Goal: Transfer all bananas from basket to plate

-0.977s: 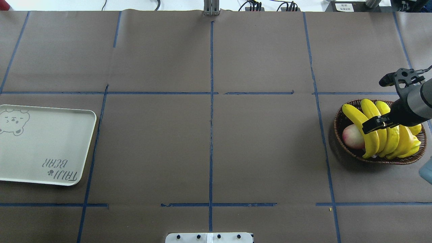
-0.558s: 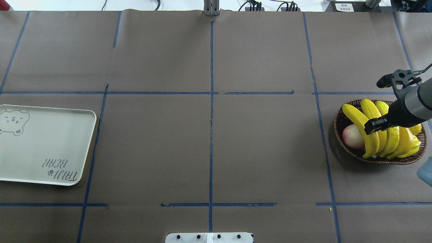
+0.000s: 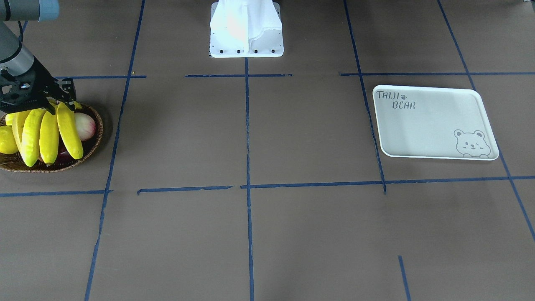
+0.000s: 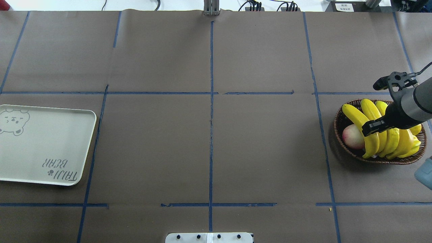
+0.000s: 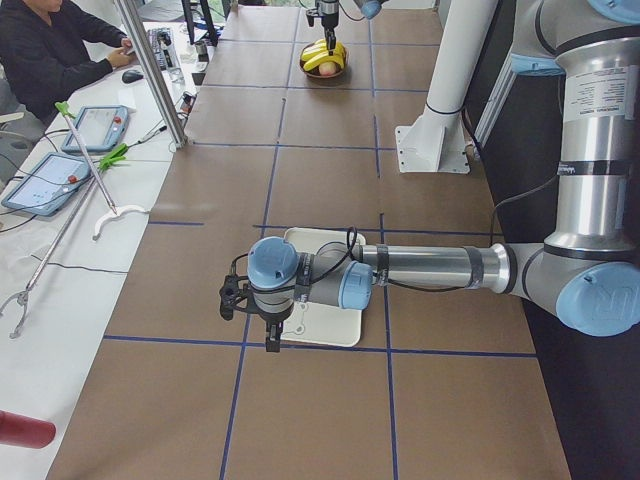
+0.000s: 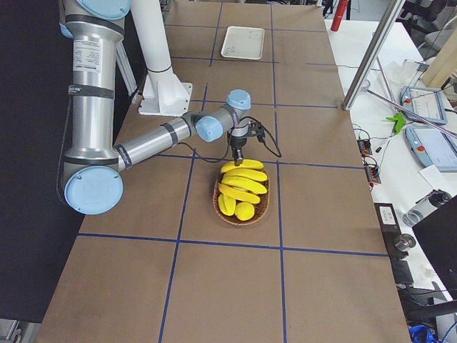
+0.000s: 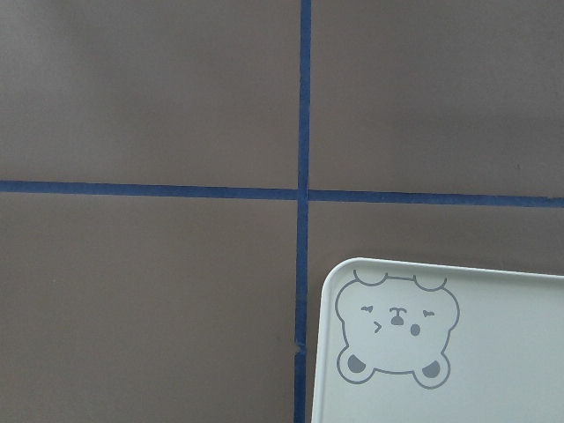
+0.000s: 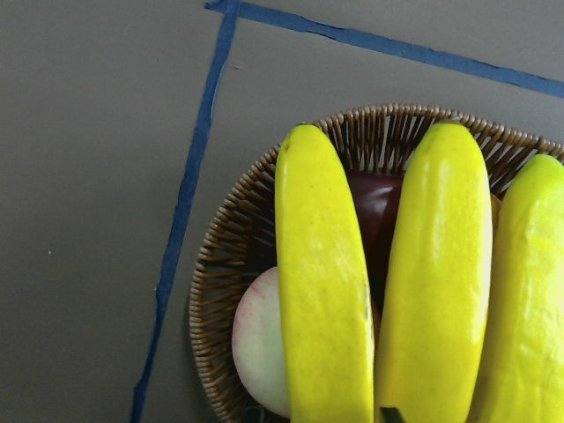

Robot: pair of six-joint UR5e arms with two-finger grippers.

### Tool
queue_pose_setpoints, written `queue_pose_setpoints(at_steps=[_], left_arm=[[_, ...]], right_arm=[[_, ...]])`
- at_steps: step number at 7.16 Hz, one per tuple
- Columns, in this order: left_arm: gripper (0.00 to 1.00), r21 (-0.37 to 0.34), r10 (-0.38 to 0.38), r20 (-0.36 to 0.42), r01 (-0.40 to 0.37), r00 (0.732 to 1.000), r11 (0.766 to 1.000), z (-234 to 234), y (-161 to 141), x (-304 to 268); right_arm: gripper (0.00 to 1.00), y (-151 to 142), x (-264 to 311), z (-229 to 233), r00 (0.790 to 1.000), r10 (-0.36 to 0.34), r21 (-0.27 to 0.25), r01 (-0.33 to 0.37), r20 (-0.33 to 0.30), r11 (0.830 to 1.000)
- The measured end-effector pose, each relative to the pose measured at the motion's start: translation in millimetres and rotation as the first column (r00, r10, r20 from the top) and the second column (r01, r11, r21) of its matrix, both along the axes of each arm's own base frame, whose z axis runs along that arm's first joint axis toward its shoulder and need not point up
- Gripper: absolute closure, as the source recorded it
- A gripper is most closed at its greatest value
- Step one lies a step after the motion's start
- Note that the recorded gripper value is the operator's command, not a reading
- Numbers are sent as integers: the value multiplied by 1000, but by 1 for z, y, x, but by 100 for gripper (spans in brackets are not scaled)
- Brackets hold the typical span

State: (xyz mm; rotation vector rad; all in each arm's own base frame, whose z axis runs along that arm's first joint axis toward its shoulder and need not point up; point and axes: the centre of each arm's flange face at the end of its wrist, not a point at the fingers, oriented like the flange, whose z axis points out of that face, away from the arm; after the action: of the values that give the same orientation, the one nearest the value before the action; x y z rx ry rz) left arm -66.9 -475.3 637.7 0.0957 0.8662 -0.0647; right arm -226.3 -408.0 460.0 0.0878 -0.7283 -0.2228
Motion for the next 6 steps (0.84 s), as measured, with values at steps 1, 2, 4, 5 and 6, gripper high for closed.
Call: queue_pose_setpoints(at_steps=[1, 2, 4, 5, 6], left_arm=[[0, 0, 0, 0, 0, 1000, 1000, 0, 0, 0], [0, 0, 0, 0, 0, 1000, 1000, 0, 0, 0], [0, 0, 0, -1, 0, 1000, 1000, 0, 0, 0], [0, 0, 1, -1, -1, 1000, 1000, 0, 0, 0], [0, 0, 1, -1, -1, 1000, 1000, 0, 0, 0]], right_arm=[[46, 1, -2, 1, 1000, -5, -2, 5, -2, 1000], [46, 1, -5, 3, 1000, -9, -5, 9, -5, 1000], [46, 1, -6, 7, 1000, -12, -9, 12, -10, 1000], [46, 2, -6, 8, 1000, -12, -11, 12, -12, 1000], [46, 2, -5, 9, 1000, -13, -12, 13, -13, 1000]])
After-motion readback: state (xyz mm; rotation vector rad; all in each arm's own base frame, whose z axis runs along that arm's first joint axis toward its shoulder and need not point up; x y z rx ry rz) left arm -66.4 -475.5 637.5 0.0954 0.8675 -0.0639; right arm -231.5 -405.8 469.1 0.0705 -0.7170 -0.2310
